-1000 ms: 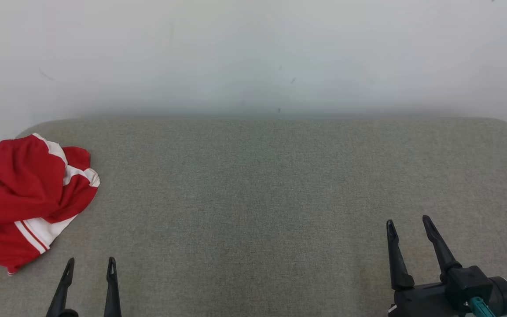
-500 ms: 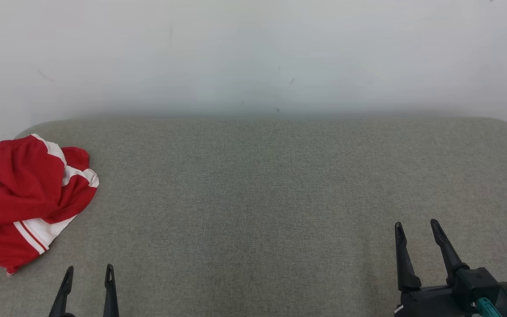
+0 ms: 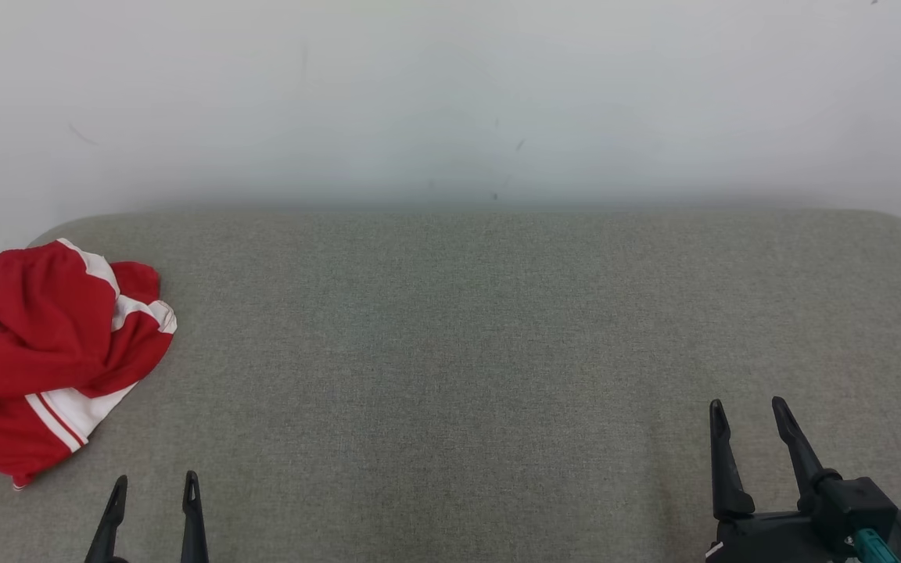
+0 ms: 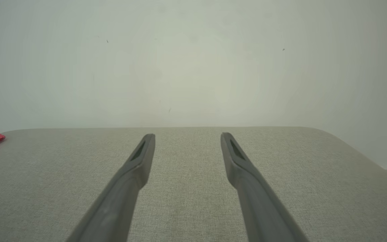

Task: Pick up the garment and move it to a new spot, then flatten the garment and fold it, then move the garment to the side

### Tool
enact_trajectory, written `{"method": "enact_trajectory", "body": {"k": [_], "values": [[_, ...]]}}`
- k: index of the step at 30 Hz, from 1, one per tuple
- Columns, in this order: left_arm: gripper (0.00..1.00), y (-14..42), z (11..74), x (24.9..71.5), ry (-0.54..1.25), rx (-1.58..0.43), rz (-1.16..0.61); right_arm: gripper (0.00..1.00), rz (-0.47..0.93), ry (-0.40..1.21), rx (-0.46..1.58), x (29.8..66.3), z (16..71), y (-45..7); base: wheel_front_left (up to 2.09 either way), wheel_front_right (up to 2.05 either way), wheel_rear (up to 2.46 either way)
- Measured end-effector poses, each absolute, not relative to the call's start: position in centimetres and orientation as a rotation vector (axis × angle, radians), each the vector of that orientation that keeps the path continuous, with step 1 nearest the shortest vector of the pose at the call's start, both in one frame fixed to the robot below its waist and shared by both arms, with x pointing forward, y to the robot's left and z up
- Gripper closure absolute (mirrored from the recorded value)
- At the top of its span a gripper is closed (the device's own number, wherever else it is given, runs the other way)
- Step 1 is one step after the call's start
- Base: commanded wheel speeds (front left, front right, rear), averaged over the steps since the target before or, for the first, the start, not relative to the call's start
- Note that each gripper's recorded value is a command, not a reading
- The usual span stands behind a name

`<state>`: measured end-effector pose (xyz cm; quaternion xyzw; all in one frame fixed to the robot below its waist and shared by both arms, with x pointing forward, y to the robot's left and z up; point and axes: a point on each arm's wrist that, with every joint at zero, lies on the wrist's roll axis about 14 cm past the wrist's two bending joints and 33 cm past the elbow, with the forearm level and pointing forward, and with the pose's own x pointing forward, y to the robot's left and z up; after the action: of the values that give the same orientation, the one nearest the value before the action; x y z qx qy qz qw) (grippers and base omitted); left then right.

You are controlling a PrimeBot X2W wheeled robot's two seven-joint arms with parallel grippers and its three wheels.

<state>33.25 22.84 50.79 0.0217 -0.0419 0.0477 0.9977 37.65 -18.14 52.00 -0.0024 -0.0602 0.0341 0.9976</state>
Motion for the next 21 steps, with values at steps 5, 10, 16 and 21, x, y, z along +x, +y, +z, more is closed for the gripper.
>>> {"method": "enact_trajectory", "body": {"k": [5, 10, 16, 21], "values": [[0.00, 22.81, 50.79, 33.24, -0.084, 0.042, 0.092, 0.00, 0.060, -0.115, 0.012, 37.69, 51.83, -18.34, 0.00, 0.00, 0.00], [0.00, 22.83, 50.72, 33.21, -0.082, 0.041, 0.095, 0.00, 0.056, -0.106, 0.019, 37.70, 51.53, -18.44, 0.00, 0.00, 0.00], [0.00, 22.84, 50.61, 33.19, -0.079, 0.037, 0.093, 0.00, 0.055, -0.099, 0.025, 37.78, 51.31, -18.44, 0.00, 0.00, 0.00], [0.00, 22.86, 50.58, 33.21, -0.078, 0.037, 0.095, 0.00, 0.057, -0.093, 0.029, 37.78, 51.13, -18.39, 0.00, 0.00, 0.00]]}}
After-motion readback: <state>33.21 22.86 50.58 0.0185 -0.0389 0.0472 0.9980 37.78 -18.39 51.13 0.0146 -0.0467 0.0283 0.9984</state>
